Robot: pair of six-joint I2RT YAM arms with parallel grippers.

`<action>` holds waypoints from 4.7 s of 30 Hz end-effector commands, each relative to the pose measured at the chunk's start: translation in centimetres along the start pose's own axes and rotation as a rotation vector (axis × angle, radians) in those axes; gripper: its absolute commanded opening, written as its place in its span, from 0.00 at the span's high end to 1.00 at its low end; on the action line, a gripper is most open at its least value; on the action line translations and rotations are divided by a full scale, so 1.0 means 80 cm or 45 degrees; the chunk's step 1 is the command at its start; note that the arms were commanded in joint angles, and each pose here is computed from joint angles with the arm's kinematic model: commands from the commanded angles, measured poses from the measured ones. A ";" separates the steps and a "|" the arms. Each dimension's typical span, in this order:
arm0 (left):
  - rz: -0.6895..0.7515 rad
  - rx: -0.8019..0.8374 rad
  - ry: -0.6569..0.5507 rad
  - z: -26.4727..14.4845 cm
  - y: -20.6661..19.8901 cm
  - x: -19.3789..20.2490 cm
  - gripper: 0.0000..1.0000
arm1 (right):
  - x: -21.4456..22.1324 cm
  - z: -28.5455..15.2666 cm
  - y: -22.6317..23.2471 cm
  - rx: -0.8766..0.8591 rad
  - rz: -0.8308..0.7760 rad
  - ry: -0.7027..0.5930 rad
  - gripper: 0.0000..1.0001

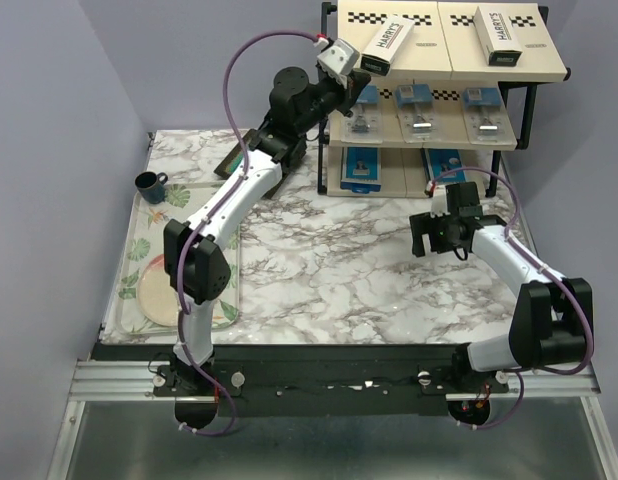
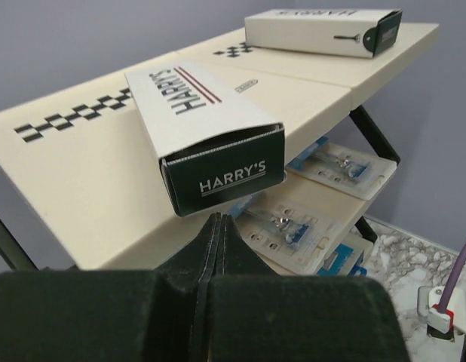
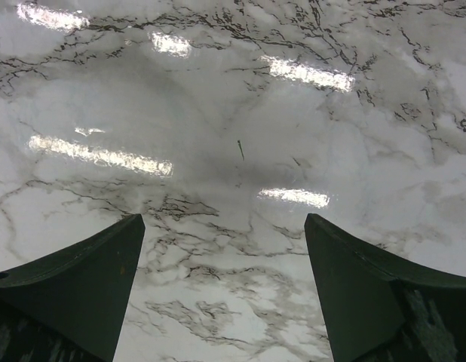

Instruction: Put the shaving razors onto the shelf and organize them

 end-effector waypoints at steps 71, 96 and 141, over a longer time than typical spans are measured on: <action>0.019 -0.183 -0.106 0.025 0.027 -0.016 1.00 | -0.479 -0.250 0.102 -0.434 0.151 -1.272 0.90; -0.017 -0.220 -0.076 0.026 0.007 -0.017 1.00 | -0.489 -0.220 0.105 -0.299 0.092 -1.271 0.84; 0.058 -0.318 0.102 -0.076 0.002 -0.023 1.00 | -0.441 -0.248 0.169 -0.667 -0.205 -1.134 0.99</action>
Point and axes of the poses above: each gripper's point midway between its finger pads, its own z axis out along the fingers, its own y axis along the line the jaws close on, x = y × z, the point moved 3 cm from there along -z, back along the fingers, and after that the axes turned 8 degrees about z, right-handed, at the moved point
